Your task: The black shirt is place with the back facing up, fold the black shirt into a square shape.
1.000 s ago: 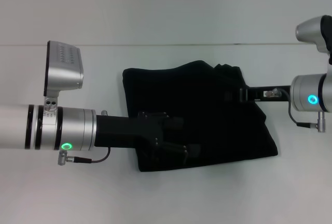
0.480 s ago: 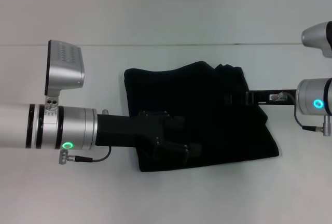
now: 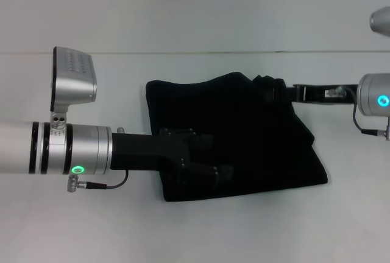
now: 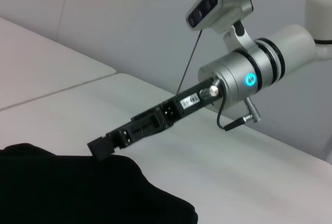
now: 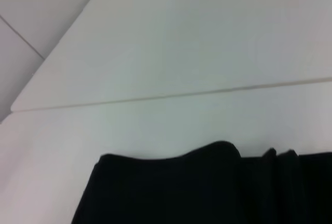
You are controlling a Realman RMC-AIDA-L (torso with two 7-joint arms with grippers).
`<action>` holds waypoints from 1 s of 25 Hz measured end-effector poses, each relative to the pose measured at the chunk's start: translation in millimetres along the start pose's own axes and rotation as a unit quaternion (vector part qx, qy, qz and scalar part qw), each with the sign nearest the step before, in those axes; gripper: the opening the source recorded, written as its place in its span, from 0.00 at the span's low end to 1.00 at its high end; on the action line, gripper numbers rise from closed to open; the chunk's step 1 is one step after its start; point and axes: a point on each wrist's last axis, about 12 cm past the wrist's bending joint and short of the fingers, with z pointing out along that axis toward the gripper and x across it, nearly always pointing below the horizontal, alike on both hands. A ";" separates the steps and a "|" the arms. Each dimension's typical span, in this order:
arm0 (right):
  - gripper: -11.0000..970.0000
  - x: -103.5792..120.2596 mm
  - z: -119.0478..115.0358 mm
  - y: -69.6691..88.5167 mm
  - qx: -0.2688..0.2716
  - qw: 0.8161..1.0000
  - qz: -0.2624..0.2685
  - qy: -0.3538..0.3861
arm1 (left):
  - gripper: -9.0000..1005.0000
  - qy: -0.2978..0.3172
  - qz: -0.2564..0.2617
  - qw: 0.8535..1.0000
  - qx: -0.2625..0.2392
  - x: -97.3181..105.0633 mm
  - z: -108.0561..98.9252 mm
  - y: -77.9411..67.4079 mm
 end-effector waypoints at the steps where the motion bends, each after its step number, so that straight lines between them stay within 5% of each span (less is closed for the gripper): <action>1: 0.78 -1.6 0.6 0.8 -0.001 1.000 0.003 0.000 | 0.89 0.000 0.000 1.000 0.000 -0.1 0.0 0.0; 25: 0.77 4.4 28.8 11.6 0.023 0.999 0.036 0.004 | 0.88 -0.002 0.003 1.000 -0.016 -3.3 -1.6 5.1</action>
